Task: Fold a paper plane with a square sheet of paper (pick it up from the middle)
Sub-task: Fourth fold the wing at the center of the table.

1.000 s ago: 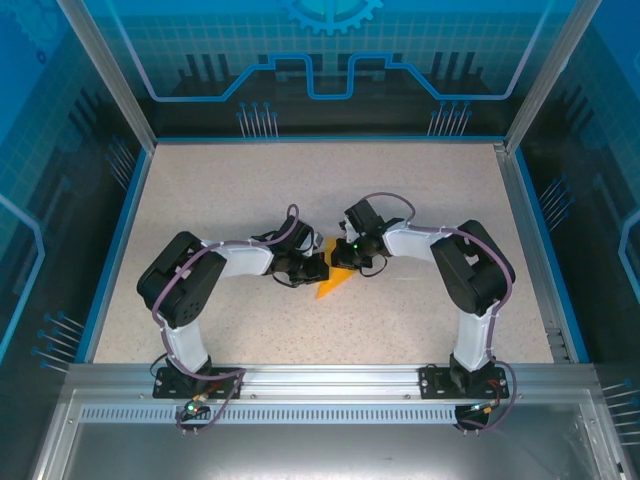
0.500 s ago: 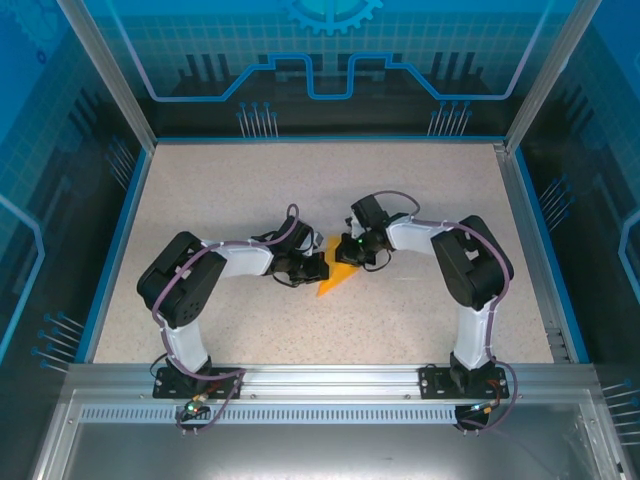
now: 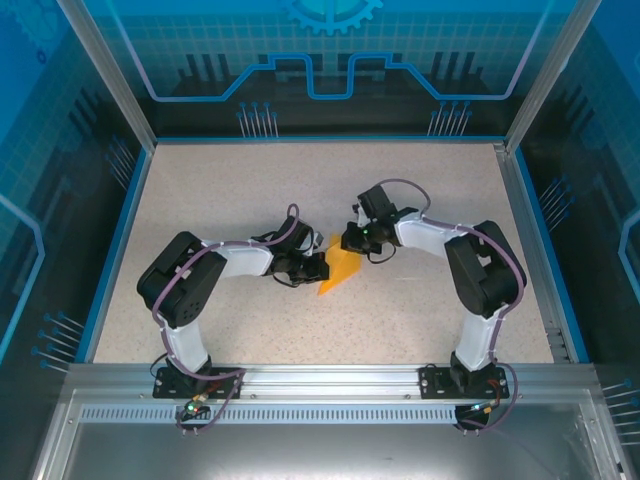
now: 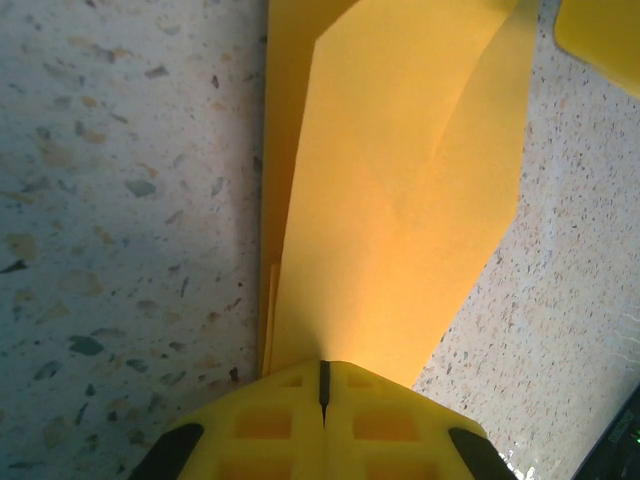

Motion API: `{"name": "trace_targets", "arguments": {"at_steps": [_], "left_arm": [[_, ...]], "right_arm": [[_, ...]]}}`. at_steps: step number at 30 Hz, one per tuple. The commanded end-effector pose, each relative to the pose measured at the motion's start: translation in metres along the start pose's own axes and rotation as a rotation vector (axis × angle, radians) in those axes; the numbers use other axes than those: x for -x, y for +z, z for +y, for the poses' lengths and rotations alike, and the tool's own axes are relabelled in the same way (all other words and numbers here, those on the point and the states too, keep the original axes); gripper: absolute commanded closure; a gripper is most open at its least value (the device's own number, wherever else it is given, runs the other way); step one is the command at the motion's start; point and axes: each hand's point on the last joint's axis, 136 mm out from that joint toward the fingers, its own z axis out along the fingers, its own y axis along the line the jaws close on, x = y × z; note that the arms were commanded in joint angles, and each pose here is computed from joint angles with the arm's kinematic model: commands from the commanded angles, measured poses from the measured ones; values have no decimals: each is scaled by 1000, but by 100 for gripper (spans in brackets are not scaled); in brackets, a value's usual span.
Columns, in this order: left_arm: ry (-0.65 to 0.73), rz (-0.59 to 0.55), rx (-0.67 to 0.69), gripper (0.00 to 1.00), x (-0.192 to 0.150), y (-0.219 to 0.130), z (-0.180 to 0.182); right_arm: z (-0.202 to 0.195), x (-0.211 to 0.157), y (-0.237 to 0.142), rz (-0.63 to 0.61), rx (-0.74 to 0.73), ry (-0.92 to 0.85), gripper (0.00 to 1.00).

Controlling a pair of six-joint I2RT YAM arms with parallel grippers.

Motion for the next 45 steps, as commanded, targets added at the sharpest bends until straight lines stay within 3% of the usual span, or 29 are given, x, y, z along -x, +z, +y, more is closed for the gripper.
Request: {"name": "trace_targets", "arguments": {"at_steps": [1, 11, 26, 31, 35, 45], "left_arm": [[-35, 131, 92, 100, -37, 9, 29], [-45, 154, 148, 100, -42, 8, 36], [-26, 222, 221, 100, -61, 11, 48], [-13, 206, 207, 100, -55, 10, 41], [-7, 196, 199, 100, -51, 10, 37], [-13, 193, 207, 100, -50, 12, 38]], "right_arm": [[15, -10, 10, 36, 25, -49, 91], [-7, -3, 33, 72, 6, -11, 92], [-72, 57, 15, -31, -64, 108, 92], [-43, 72, -21, -108, -18, 50, 92], [-9, 58, -38, -123, 47, -21, 92], [21, -6, 1, 29, 119, -85, 92]]}}
